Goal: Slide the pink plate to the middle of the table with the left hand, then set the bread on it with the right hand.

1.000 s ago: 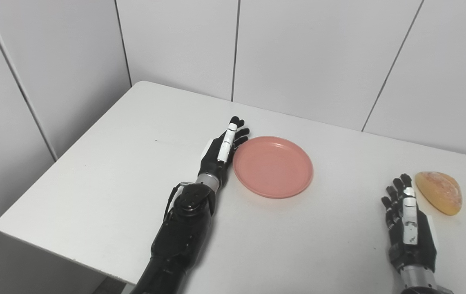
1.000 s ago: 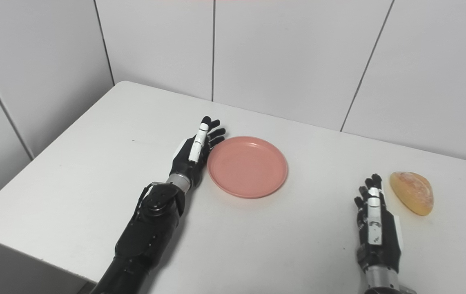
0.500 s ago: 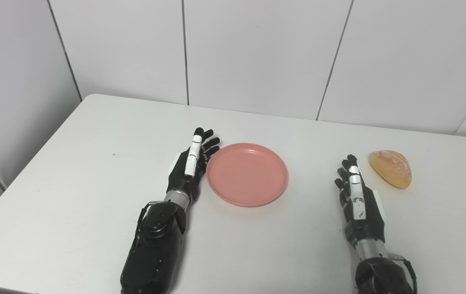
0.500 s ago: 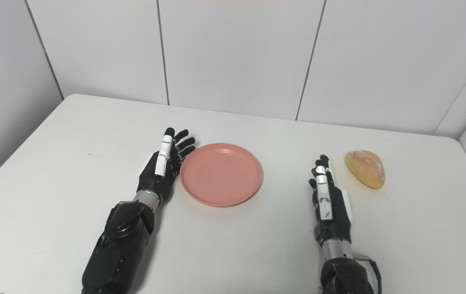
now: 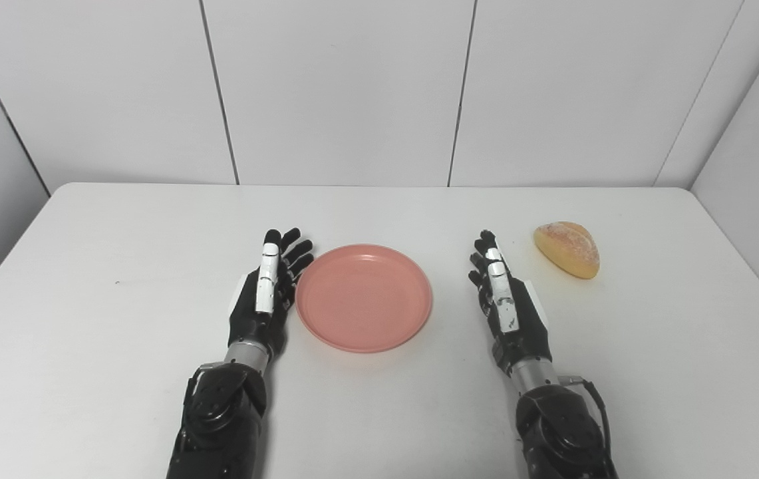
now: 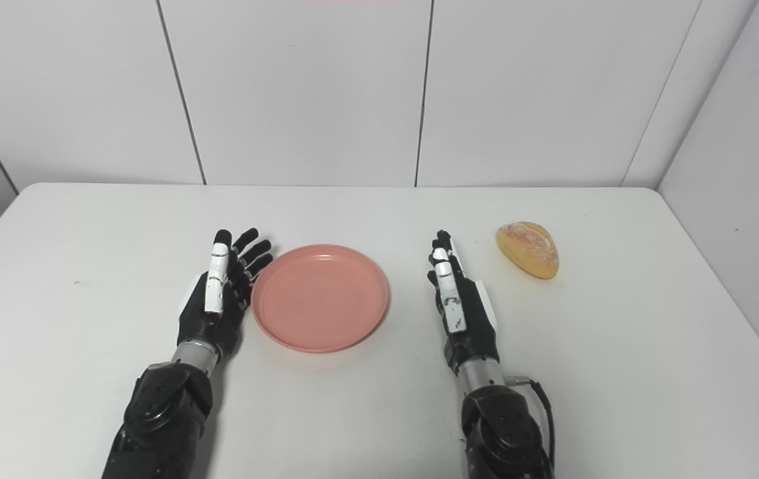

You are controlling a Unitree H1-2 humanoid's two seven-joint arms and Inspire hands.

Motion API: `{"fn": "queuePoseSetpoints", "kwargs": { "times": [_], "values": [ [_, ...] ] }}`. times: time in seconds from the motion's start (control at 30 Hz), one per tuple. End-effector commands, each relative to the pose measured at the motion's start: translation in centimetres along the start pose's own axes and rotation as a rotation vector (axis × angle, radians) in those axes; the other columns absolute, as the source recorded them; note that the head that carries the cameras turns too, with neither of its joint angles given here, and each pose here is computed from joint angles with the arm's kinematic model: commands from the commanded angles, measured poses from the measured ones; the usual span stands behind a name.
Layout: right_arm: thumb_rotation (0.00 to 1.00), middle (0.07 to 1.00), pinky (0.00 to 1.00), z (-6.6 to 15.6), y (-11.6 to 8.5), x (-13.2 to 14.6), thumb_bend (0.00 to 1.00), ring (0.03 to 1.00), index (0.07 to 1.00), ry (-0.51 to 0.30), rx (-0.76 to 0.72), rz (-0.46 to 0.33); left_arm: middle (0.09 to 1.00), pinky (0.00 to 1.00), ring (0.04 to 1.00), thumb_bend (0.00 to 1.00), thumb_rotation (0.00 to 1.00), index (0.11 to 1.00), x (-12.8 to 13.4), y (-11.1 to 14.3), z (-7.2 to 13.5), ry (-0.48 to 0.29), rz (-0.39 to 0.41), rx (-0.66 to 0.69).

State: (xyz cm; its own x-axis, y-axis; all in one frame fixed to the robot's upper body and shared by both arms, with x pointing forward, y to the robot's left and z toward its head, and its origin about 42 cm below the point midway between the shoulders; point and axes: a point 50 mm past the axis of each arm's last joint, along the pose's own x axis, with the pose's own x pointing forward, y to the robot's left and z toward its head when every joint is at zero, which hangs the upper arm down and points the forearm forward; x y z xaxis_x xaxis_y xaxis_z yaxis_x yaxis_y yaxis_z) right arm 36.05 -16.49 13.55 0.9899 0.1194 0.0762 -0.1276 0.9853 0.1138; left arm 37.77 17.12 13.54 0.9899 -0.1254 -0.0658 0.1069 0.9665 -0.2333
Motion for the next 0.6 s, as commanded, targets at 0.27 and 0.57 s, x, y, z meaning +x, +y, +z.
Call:
{"fn": "queuePoseSetpoints", "kwargs": {
  "times": [0.27,0.57],
  "values": [
    [0.95,1.000,1.00,2.0,0.9,1.3,0.66,1.000,1.000,-0.074,-0.013,0.036,0.918,0.94,0.932,0.60,1.00,0.915,0.3,-0.6,0.6,-0.048,-0.048,0.016],
    [0.92,1.000,1.00,3.7,-0.7,2.3,0.68,1.000,1.000,-0.159,-0.099,0.006,0.932,0.96,0.944,0.57,1.00,0.931,1.0,0.0,0.1,-0.091,-0.028,0.078]
  ]
}}
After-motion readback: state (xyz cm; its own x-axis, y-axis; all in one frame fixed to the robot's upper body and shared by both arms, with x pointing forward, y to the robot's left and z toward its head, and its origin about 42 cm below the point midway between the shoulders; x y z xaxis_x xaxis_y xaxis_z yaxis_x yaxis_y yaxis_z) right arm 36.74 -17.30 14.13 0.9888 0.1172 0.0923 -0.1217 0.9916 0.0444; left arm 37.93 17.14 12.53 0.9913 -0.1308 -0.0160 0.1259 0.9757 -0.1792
